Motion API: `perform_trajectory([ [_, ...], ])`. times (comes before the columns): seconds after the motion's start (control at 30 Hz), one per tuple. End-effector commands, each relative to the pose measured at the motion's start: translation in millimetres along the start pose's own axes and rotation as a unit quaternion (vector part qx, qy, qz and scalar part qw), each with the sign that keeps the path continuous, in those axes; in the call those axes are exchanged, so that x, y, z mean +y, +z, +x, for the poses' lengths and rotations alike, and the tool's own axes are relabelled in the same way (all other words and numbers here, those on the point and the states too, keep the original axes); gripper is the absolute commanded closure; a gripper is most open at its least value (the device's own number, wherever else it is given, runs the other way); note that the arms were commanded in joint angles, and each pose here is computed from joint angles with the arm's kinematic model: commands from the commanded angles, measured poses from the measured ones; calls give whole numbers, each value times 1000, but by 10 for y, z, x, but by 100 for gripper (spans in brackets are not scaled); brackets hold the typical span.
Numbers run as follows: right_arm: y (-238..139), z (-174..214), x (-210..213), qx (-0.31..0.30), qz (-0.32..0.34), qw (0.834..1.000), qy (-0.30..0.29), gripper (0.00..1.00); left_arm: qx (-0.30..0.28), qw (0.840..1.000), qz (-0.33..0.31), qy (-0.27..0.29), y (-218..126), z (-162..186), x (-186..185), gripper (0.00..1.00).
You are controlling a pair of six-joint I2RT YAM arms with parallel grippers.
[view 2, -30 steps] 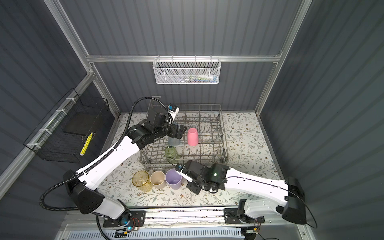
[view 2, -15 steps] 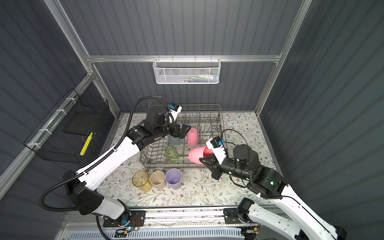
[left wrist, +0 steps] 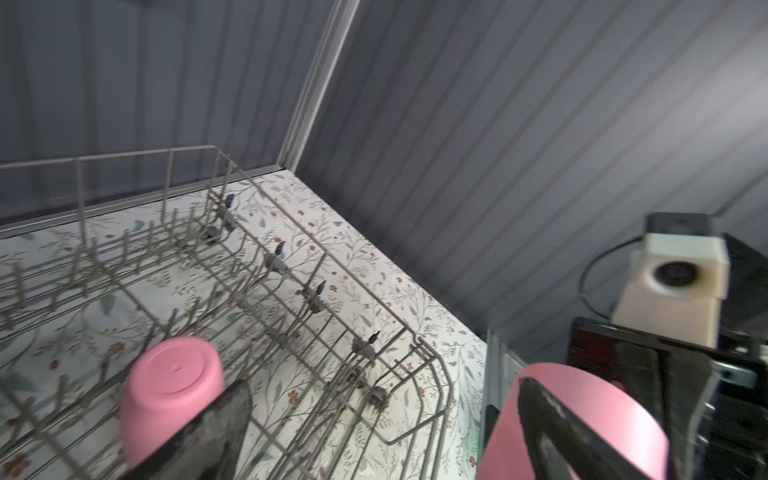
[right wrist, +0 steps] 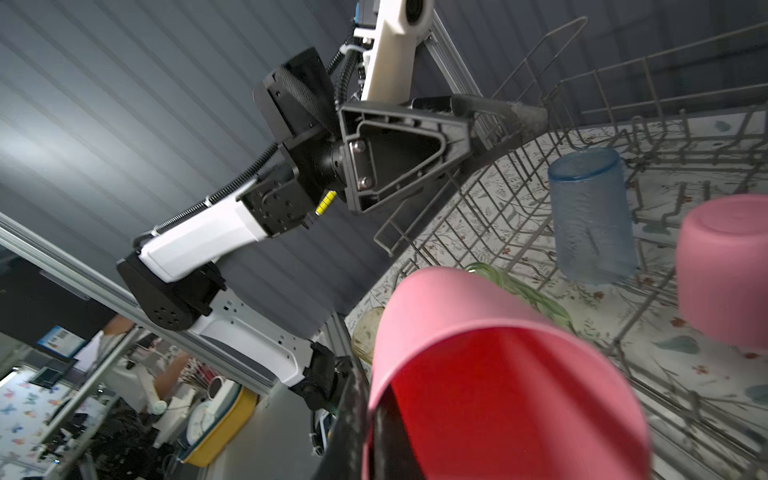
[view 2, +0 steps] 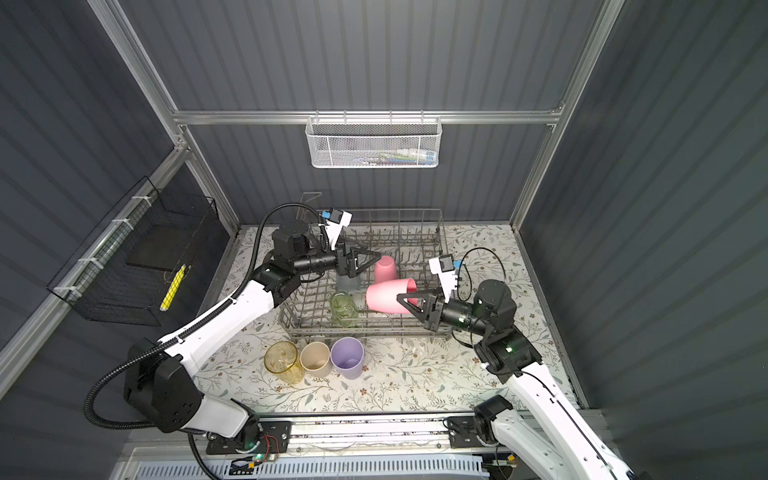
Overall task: Load the cups into the dish rack
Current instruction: 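Lift the second pink cup over the rack toward the left gripper with the right gripper, then close the left gripper around the pink cup's body beside the right gripper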
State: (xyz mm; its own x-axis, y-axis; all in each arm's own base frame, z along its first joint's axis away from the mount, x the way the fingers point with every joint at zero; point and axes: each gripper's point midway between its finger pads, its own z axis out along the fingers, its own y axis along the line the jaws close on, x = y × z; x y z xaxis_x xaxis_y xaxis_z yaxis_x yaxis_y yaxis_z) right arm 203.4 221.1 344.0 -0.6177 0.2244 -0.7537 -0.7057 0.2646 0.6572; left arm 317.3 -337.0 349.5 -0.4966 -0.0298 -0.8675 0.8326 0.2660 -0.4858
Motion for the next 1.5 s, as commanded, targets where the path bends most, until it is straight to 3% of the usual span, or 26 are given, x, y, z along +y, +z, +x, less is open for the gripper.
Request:
perform_trajectory([
  [0.0,-42,-248,302,-32,-87,996,-4,100,-25,995,92,28,-97,-176,-441,0],
  [0.13,-15,-387,185,-54,-115,992,21,100,-21,990,138,20,-97,-151,-553,0],
  [0.3,48,-522,70,-69,-146,986,47,100,-5,988,151,13,-96,-63,-566,0],
  [0.83,157,-673,-30,-75,-165,981,65,100,48,992,120,1,87,203,-452,2],
  [1.03,171,-659,-46,-69,-166,981,70,100,50,991,124,0,131,212,-459,6],
  [1.47,163,-580,-69,-61,-168,981,77,100,35,991,130,10,92,136,-528,3],
])
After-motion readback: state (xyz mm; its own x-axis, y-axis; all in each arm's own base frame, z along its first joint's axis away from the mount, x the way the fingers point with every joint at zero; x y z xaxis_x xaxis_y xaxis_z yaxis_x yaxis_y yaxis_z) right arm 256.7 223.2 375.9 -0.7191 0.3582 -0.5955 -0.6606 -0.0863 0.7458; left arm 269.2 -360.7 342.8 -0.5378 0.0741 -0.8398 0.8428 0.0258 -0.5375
